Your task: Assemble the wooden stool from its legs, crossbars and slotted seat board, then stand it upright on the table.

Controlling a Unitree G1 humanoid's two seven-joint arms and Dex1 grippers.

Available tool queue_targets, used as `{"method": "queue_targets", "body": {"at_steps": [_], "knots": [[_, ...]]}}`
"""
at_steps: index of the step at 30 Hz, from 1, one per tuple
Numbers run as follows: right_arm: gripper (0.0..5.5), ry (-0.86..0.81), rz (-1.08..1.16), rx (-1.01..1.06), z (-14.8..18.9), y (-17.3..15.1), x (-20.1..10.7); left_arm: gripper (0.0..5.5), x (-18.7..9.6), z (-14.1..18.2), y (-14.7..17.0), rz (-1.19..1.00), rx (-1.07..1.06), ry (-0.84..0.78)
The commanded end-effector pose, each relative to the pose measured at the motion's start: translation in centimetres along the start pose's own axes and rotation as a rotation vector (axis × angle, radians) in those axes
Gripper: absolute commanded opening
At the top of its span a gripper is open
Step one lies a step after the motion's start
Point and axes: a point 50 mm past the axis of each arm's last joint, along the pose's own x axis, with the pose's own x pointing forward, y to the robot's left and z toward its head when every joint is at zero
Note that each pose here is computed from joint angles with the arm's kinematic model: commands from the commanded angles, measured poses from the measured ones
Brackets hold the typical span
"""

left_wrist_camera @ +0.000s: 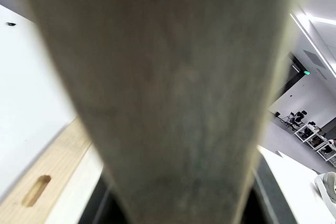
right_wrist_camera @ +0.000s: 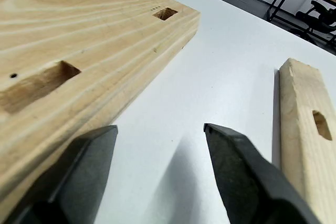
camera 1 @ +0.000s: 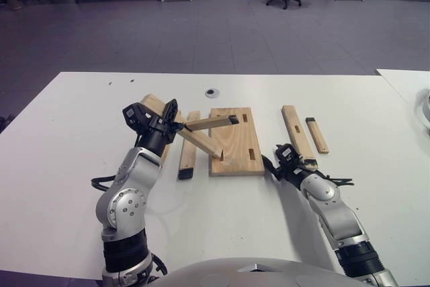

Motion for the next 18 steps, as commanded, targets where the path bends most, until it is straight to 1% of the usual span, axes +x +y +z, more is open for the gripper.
{"method": "queue_targets", "body": {"at_steps": [1, 3, 9, 13, 18], "knots": [[3.08, -0.045, 0.109, 0.012, 0.9, 1.7, 0.1, 1.02, -0.4, -1.1, 0.8, 0.077, 0.058, 0.075], [3.08, -0.064, 0.108, 0.025, 1.4, 1.8, 0.2, 1.02, -0.5, -1.0, 0.8, 0.091, 0.073, 0.074], [3.08, -0.099, 0.077, 0.082, 2.3, 2.5, 0.3, 1.02, -1.2, 0.2, 0.6, 0.113, 0.206, 0.049], [3.08, -0.112, 0.067, 0.078, 2.6, 2.7, 0.4, 1.02, -1.4, 0.2, 0.2, 0.097, 0.28, 0.066], [3.08, -0.136, 0.002, 0.069, 3.1, 1.7, 0.6, 1.02, -1.3, -0.6, 0.5, 0.079, 0.431, 0.115]]}}
